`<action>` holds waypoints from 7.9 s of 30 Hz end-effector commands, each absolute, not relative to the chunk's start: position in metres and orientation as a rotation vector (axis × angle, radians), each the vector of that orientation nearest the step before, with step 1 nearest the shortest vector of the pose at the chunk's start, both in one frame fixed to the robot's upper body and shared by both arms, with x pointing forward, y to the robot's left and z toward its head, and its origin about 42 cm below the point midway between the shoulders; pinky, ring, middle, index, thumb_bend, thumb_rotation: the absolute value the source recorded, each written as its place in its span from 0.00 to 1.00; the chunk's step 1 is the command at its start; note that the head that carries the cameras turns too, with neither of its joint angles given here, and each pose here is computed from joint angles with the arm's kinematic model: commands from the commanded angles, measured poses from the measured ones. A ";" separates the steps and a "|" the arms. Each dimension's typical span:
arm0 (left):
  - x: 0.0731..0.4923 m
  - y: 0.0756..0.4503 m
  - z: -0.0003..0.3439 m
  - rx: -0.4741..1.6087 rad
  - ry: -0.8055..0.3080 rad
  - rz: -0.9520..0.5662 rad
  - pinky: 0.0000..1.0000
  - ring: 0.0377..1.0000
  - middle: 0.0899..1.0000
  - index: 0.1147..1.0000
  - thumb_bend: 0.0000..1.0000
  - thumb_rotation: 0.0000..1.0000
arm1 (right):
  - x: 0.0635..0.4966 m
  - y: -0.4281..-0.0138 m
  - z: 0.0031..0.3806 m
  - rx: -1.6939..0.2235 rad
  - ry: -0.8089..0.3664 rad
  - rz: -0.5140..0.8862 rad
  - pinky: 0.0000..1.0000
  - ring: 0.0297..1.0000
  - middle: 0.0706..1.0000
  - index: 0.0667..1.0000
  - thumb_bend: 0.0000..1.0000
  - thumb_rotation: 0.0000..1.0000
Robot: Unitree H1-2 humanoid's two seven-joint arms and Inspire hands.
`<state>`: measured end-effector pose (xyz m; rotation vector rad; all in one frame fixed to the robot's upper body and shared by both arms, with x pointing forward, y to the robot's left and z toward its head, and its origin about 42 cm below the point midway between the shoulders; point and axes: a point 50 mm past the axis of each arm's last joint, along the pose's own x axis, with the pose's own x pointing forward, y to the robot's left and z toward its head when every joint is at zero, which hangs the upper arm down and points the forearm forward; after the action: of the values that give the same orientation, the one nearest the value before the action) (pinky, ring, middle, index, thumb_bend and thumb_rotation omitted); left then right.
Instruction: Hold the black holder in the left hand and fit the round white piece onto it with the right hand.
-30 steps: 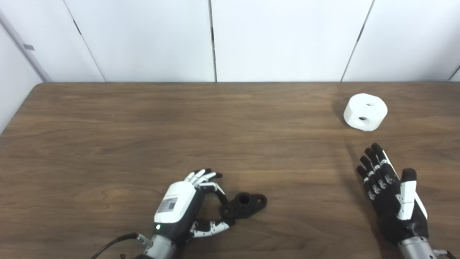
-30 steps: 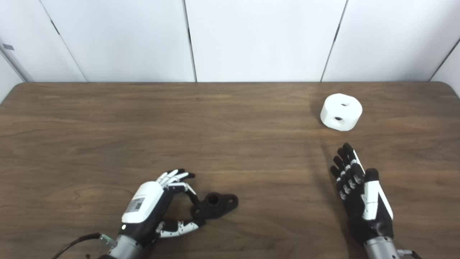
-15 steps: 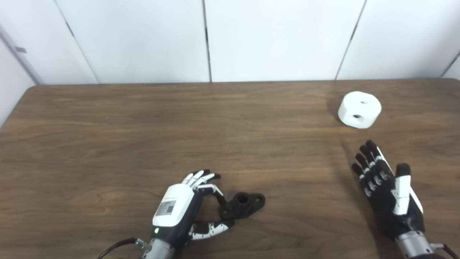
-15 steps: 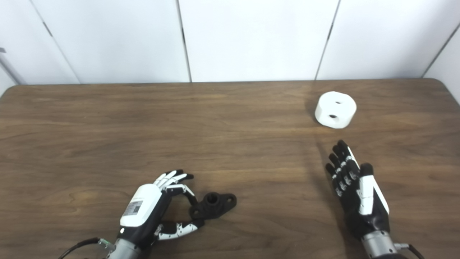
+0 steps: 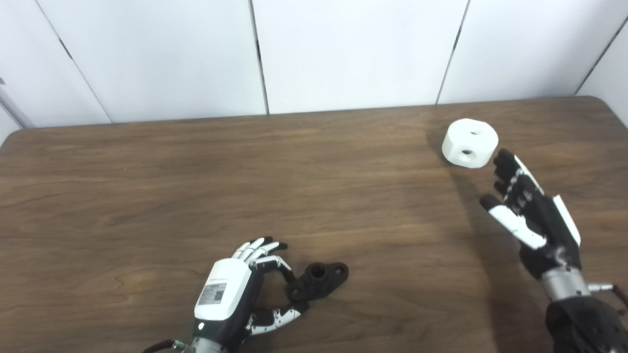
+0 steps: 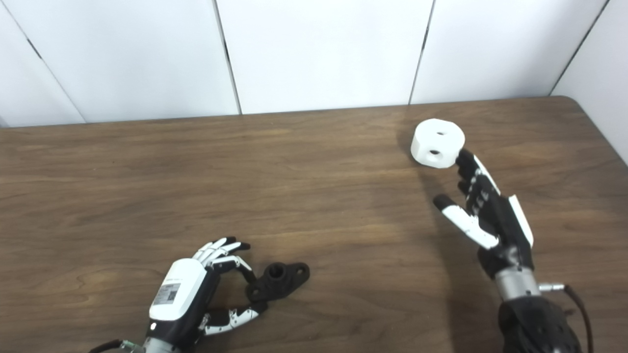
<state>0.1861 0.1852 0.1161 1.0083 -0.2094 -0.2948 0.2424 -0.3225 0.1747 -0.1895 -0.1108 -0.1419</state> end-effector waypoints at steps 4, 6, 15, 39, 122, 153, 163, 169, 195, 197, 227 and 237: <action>0.182 0.195 0.103 1.070 -0.159 -0.313 0.89 0.89 0.81 0.42 0.51 0.04 | 0.264 -0.336 0.215 -0.376 -0.245 -0.170 0.95 0.94 0.91 0.90 0.79 0.43; 0.181 0.195 0.102 1.070 -0.159 -0.313 0.89 0.89 0.80 0.42 0.51 0.04 | 0.273 -0.340 0.225 -0.393 -0.254 -0.177 0.96 0.96 0.93 0.90 0.80 0.39; 0.180 0.196 0.095 1.071 -0.170 -0.309 0.87 0.87 0.79 0.42 0.52 0.04 | 0.316 -0.357 0.261 -0.686 -0.235 -0.228 0.95 0.96 0.94 0.88 0.84 0.39; 0.179 0.195 0.092 1.066 -0.153 -0.307 0.88 0.89 0.79 0.42 0.51 0.04 | 0.416 -0.382 0.302 -1.050 0.042 -0.103 0.97 1.00 1.00 0.86 1.00 0.33; 0.183 0.189 0.092 1.048 -0.153 -0.288 0.87 0.88 0.79 0.42 0.51 0.04 | 0.442 -0.371 0.275 -1.267 0.024 -0.038 0.80 0.90 0.79 0.45 0.52 0.13; 0.193 0.168 0.089 1.074 -0.134 -0.295 0.89 0.89 0.80 0.42 0.52 0.04 | 0.352 -0.284 0.337 -1.281 -0.228 0.211 0.82 0.91 0.76 0.45 0.52 0.13; 0.195 0.164 0.089 1.073 -0.122 -0.296 0.91 0.91 0.81 0.42 0.51 0.04 | 0.316 -0.236 0.318 -1.216 -0.270 0.375 0.83 0.91 0.77 0.45 0.52 0.13; 0.195 0.164 0.087 1.083 -0.137 -0.301 0.90 0.90 0.81 0.42 0.51 0.04 | 0.302 -0.216 0.304 -1.194 -0.279 0.445 0.79 0.93 0.78 0.45 0.52 0.13; 0.200 0.150 0.083 1.114 -0.126 -0.310 0.92 0.91 0.81 0.42 0.52 0.04 | 0.300 -0.189 0.313 -1.155 -0.390 0.491 0.77 0.93 0.77 0.45 0.52 0.13; 0.200 0.151 0.083 1.111 -0.128 -0.307 0.91 0.90 0.81 0.42 0.52 0.04 | 0.302 -0.189 0.316 -1.152 -0.396 0.486 0.77 0.93 0.77 0.45 0.52 0.13; 0.203 0.149 0.086 1.108 -0.126 -0.301 0.91 0.91 0.81 0.42 0.52 0.04 | 0.308 -0.178 0.320 -1.168 -0.387 0.558 0.76 0.93 0.77 0.45 0.52 0.13; 0.203 0.147 0.087 1.107 -0.120 -0.304 0.92 0.91 0.82 0.42 0.52 0.04 | 0.311 -0.169 0.305 -1.172 -0.349 0.599 0.78 0.93 0.78 0.45 0.52 0.13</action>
<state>0.2094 0.1490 0.1064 1.0509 -0.2229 -0.2295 0.3084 -0.1716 0.2922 -1.1559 -0.2820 0.6274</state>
